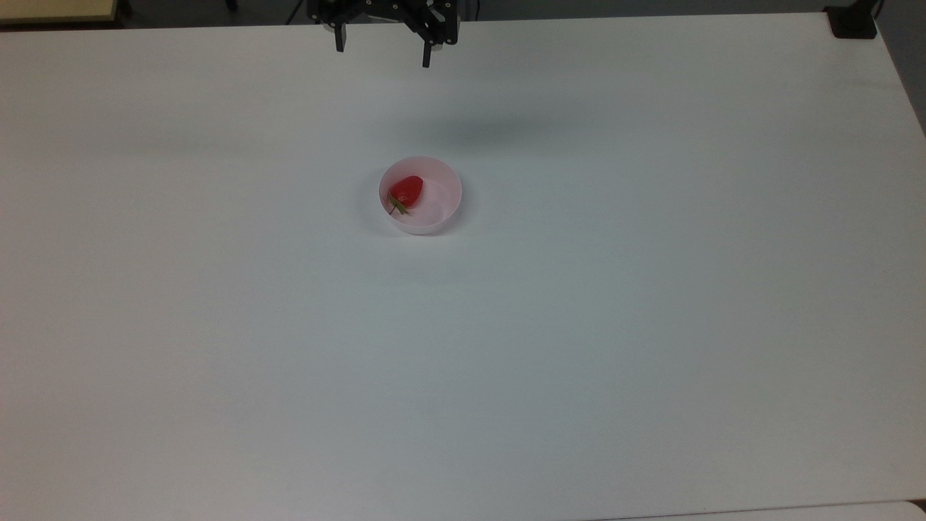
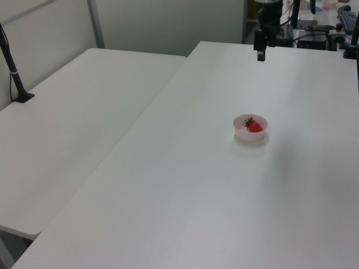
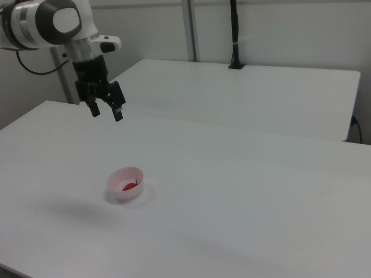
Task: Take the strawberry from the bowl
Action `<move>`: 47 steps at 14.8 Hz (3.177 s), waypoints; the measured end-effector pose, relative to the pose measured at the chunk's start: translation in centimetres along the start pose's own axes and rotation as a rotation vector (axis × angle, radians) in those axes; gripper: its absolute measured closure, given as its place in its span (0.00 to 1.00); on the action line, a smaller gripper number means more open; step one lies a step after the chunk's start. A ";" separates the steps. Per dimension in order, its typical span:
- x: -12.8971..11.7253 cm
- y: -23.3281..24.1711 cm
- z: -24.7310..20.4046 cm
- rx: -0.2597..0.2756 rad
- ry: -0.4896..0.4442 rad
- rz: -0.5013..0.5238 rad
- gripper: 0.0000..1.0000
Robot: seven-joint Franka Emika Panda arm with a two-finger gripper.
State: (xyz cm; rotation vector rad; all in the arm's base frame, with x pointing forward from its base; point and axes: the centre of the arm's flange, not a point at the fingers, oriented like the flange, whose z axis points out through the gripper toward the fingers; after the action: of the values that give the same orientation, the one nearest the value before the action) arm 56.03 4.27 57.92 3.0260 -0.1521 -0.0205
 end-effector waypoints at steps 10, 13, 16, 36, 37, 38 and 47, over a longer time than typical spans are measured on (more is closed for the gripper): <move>0.0 0.0 0.0 0.000 0.000 -0.002 0.00; 0.0 0.0 0.1 0.000 -0.001 -0.002 0.00; 0.1 0.0 0.2 0.000 -0.003 -0.003 0.00; 4.5 -0.3 8.9 0.013 -0.049 -0.098 0.28; 4.8 -0.6 9.9 0.013 -0.064 -0.102 0.29; 4.9 -0.9 10.9 0.012 -0.080 -0.108 0.30; 5.2 -3.8 16.8 0.026 -0.134 -0.338 0.46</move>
State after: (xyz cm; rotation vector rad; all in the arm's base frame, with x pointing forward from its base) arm 61.29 5.64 40.71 3.0360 0.3514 -0.2511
